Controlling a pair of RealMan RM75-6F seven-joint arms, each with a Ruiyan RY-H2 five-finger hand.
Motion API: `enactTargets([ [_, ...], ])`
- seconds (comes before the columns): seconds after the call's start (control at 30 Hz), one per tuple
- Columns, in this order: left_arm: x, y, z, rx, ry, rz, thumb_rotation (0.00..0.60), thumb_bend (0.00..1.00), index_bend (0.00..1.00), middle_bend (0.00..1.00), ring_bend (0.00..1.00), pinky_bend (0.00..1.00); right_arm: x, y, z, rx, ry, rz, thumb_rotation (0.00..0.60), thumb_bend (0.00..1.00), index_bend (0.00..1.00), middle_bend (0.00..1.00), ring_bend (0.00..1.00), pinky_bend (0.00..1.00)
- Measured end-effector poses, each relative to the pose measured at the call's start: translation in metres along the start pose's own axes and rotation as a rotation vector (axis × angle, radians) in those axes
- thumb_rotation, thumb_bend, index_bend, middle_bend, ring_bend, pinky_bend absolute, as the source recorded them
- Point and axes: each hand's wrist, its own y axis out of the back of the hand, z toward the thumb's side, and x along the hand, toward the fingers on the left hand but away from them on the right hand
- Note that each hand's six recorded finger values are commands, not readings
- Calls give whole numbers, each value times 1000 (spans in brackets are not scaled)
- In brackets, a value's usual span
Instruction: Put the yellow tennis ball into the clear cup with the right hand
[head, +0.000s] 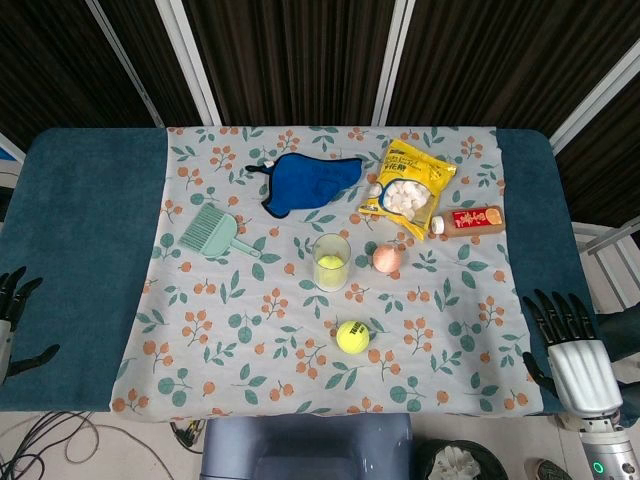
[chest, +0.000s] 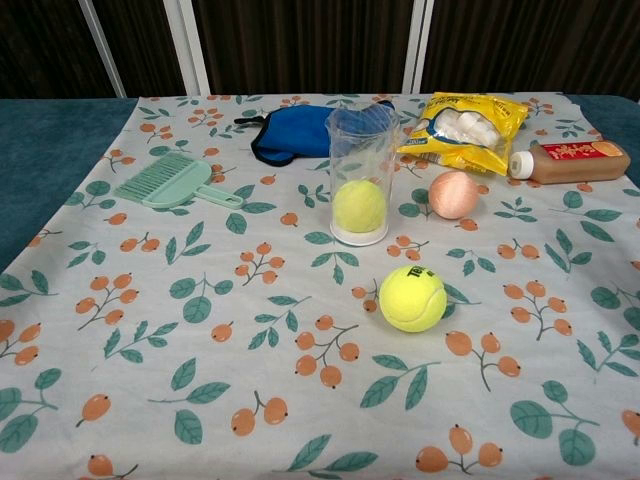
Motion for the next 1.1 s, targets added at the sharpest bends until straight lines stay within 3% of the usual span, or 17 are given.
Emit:
enactTargets([
  [0.3, 0, 0, -2, 3, 12, -5, 600, 0, 147, 0, 0, 33, 0, 0, -3, -18, -21, 14, 600, 426, 21, 66, 31, 20],
  [0.7, 0, 6, -8, -5, 41, 21, 600, 0, 146, 0, 0, 33, 2, 1, -1, -120, -8, 54, 600, 426, 21, 66, 31, 20],
  [1.1, -1, 8, -9, -11, 48, 32, 600, 0, 141, 0, 0, 33, -5, -1, 17, -201, 91, 106, 600, 427, 21, 66, 31, 20],
])
